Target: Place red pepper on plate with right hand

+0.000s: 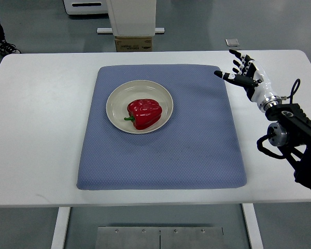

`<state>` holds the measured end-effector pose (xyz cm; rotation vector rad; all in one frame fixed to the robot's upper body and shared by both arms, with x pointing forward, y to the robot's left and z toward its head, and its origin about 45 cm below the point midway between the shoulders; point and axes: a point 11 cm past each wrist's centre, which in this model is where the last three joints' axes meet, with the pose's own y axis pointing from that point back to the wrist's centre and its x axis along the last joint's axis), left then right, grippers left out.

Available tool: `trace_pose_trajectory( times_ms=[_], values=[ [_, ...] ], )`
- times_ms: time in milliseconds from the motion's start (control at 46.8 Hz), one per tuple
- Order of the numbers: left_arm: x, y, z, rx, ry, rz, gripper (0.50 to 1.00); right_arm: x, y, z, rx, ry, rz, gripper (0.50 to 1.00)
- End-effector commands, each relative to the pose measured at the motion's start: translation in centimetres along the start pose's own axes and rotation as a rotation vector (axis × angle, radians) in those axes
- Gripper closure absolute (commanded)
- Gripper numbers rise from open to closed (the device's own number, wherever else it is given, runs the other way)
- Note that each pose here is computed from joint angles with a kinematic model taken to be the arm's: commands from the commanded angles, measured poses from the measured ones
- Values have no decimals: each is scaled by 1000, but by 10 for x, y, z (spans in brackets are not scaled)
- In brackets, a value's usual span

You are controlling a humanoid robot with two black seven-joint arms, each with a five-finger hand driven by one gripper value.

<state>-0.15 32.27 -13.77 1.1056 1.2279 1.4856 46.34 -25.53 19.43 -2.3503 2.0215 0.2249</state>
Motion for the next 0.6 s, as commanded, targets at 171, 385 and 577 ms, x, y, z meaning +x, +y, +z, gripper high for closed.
trace_pose_trajectory(
  times_ms=[171, 385, 577],
  values=[
    [-1, 0, 0, 0, 0, -1, 500, 2, 8, 9, 0, -73, 10, 500],
    [-1, 0, 0, 0, 0, -1, 500, -13, 22, 19, -2, -147, -20, 500],
    [0, 0, 0, 0, 0, 0, 500, -22, 26, 19, 24, -232, -14, 500]
  ],
)
